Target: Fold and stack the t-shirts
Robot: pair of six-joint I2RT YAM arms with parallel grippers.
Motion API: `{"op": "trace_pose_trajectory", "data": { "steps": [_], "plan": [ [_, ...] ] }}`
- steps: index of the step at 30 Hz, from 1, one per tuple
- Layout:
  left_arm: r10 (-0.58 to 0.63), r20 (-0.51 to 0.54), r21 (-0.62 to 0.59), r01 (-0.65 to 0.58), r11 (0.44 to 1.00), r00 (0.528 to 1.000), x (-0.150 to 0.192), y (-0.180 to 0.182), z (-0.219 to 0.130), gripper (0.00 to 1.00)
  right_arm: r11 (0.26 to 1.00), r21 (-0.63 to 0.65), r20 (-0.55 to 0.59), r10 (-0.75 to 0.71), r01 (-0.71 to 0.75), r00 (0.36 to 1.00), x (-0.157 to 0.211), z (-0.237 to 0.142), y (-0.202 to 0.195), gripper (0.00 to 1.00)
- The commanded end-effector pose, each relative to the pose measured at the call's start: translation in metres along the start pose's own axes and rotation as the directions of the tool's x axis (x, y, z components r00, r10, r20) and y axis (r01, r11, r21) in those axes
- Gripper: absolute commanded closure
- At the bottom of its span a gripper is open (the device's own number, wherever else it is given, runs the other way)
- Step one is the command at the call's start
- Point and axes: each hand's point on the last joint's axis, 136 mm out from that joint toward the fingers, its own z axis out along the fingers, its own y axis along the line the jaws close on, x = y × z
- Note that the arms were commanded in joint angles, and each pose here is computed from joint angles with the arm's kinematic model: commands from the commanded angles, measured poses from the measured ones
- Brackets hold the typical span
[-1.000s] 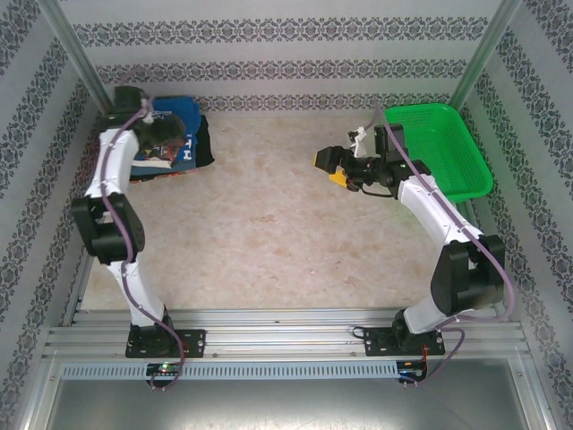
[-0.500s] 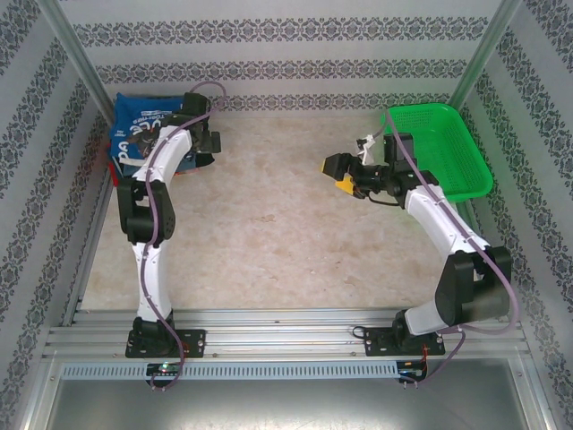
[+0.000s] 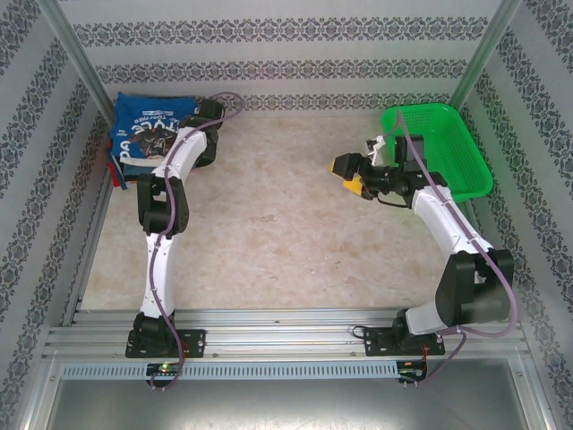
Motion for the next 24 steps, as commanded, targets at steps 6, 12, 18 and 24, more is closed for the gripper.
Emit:
{"op": "trace_pose_trajectory", "data": {
  "steps": [6,12,18,24],
  "plan": [
    [-0.041,0.093,-0.042,0.045,0.998,0.995,-0.025,0.032,-0.016,0.86,1.000,-0.023,-0.014,-0.007,0.007,1.000,0.010,-0.004,-0.003,0.02],
    [-0.123,0.132,-0.030,0.128,0.991,0.984,-0.035,0.063,-0.032,1.00,1.000,-0.024,0.001,0.001,-0.001,1.000,0.008,-0.004,-0.003,0.02],
    [-0.301,0.181,0.048,0.297,0.954,0.936,-0.036,0.110,-0.051,1.00,1.000,-0.023,0.017,0.005,-0.005,1.000,0.006,-0.005,-0.002,0.02],
    [-0.503,0.189,0.212,0.465,0.860,0.844,-0.030,0.143,-0.056,1.00,1.000,-0.024,0.023,0.010,-0.009,1.000,0.003,-0.004,0.000,0.02]
  ]
}}
